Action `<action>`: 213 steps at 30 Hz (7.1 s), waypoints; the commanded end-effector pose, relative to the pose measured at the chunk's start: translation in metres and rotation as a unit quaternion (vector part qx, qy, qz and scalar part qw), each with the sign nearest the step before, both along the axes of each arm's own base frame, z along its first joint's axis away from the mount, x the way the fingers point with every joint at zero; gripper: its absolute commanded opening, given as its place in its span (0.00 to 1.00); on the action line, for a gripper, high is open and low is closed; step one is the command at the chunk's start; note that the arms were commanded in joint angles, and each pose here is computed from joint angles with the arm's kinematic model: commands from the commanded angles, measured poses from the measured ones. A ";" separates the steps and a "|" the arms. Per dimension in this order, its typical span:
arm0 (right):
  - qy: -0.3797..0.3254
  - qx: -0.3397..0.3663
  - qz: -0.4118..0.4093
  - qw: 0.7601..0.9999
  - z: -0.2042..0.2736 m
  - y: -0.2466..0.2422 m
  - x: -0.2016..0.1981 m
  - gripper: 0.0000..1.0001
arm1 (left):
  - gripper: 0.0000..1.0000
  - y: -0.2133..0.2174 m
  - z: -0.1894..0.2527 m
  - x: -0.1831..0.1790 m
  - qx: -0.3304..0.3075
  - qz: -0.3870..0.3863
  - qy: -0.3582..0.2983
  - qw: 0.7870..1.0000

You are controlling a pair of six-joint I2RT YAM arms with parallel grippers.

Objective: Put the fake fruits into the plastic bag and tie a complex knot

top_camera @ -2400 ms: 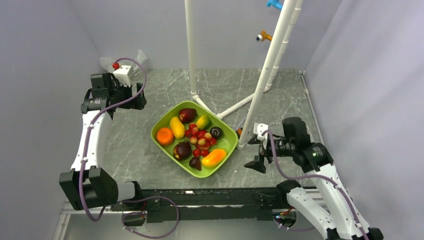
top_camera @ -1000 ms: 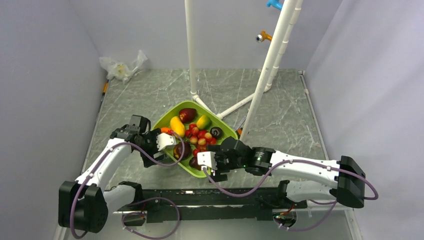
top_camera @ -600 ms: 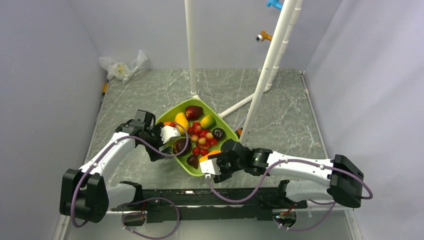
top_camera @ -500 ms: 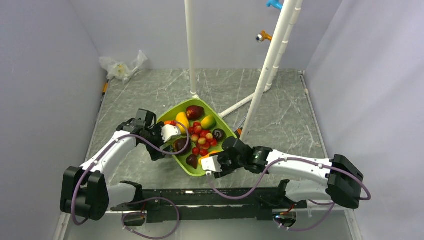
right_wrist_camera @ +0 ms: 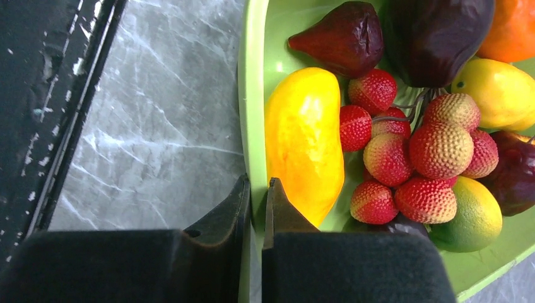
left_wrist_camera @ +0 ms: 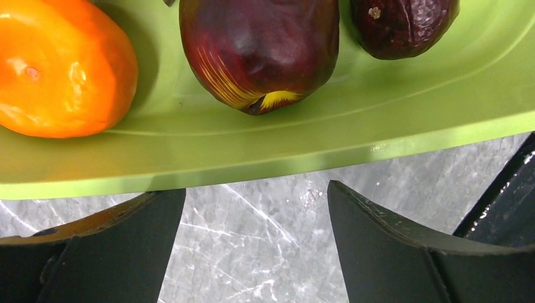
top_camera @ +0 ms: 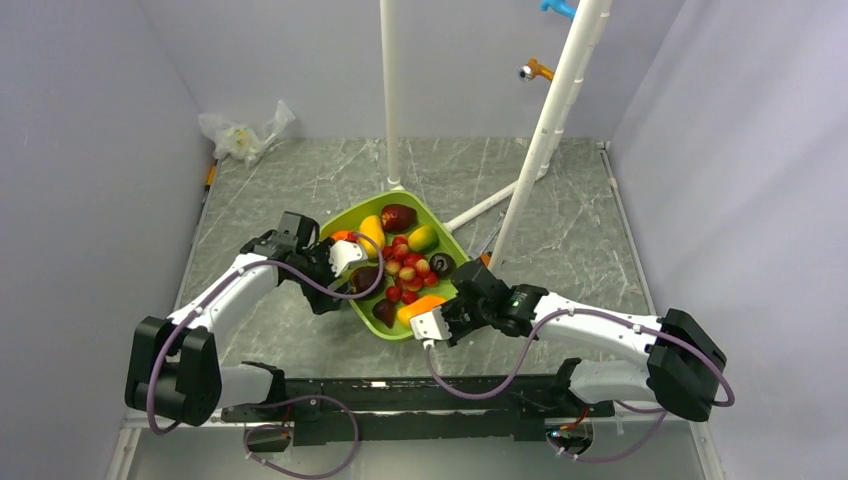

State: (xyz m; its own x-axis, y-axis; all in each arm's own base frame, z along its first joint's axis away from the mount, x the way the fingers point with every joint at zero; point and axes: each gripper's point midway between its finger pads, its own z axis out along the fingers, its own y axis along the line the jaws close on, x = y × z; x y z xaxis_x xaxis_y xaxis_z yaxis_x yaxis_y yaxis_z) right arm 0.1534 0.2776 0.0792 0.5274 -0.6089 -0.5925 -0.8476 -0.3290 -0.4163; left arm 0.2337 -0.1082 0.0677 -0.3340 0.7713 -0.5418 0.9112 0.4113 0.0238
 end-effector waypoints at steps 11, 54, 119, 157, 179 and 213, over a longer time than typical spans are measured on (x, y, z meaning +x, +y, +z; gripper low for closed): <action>-0.028 -0.042 -0.103 0.993 -0.010 -0.067 0.067 0.00 | 0.89 -0.053 0.034 0.067 -0.071 0.000 -0.050 0.996; -0.061 -0.024 -0.222 0.973 -0.008 -0.057 0.241 0.00 | 0.99 0.171 0.136 0.269 -0.043 0.327 -0.168 0.929; -0.010 0.318 -0.096 0.943 0.201 0.096 0.068 0.99 | 0.00 -0.093 0.217 -0.055 -0.408 -0.129 -0.028 0.903; 0.061 0.225 -0.019 0.972 0.168 0.050 0.043 0.00 | 1.00 -0.106 0.239 0.013 -0.395 -0.051 -0.077 0.914; 0.020 0.207 -0.150 0.967 0.146 0.018 0.085 0.98 | 0.00 0.036 0.111 0.061 -0.502 0.518 0.265 0.640; -0.043 0.118 0.016 0.992 0.046 0.074 0.013 1.00 | 0.99 0.031 0.154 0.015 -0.276 0.013 -0.197 0.941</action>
State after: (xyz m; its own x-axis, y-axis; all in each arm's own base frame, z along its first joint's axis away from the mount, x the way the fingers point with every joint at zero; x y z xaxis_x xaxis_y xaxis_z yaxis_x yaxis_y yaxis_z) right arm 0.1648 0.3406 0.1315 0.5414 -0.4299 -0.7225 -0.8408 -0.2806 -0.4630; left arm 0.2514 -0.0690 0.2108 -0.1346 0.3368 -0.9319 0.8474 0.5266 0.0679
